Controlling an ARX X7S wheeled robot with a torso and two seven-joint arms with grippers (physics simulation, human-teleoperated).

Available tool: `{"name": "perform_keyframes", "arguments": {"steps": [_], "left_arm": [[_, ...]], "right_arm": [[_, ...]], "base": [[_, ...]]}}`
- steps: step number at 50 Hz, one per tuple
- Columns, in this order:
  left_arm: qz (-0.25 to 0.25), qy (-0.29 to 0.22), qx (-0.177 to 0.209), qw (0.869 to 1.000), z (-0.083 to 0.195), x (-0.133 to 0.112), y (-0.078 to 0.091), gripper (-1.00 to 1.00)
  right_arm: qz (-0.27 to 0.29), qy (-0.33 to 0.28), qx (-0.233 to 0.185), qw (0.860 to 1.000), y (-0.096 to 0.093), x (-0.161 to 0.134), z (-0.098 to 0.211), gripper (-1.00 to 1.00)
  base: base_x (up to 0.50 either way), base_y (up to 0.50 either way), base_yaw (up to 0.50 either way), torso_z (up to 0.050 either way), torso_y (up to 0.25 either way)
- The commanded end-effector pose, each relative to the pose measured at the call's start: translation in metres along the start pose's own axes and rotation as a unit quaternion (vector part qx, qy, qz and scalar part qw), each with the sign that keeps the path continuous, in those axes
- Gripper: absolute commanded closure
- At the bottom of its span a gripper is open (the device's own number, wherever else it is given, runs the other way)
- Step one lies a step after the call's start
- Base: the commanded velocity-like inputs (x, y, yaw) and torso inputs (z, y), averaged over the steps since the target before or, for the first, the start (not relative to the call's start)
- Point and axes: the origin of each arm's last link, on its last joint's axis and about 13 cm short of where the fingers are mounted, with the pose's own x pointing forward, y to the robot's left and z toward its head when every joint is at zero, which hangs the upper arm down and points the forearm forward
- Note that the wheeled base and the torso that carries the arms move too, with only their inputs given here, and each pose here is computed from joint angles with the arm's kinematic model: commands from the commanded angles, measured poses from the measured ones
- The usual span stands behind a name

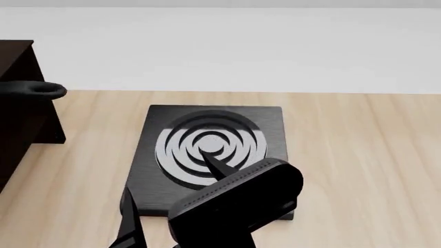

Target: Put the frying pan on the cabinet shelf.

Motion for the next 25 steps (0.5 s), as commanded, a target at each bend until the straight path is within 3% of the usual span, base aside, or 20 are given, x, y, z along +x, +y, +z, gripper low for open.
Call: {"name": "perform_keyframes", "arguments": {"steps": [1,14,19,23,25], "left_arm": [[-0.006,-0.013,-0.014,1.0,-0.003,-0.009,0.004,-1.0],[-0.006,0.003,-0.011,1.0,-0.007,-0.01,0.012,-1.0],[-0.008,0.01,-0.003,1.0,-0.011,-0.013,0.008,-1.0],[-0.01,0.014,0.006,1.0,-0.012,-0.019,0.003,-1.0],[-0.015,0.028,0.036,0.999,-0.015,-0.025,0.0,-1.0]], "right_arm": [[-0.004,-0.003,0.004,1.0,-0.003,0.003,0.001,-1.0],[-0.004,-0.004,0.006,1.0,-0.003,0.003,0.002,-1.0],[-0.003,-0.005,0.006,1.0,-0.003,0.002,0.003,-1.0],[-0.006,-0.005,0.005,1.0,-0.004,0.002,0.003,-1.0],[-0.007,-0.006,0.006,1.0,-0.004,0.001,0.003,-1.0]], "base": [[0.0,0.0,0.0,0.0,0.0],[0.0,0.0,0.0,0.0,0.0],[0.0,0.0,0.0,0.0,0.0],[0.0,0.0,0.0,0.0,0.0],[0.0,0.0,0.0,0.0,0.0]]}}
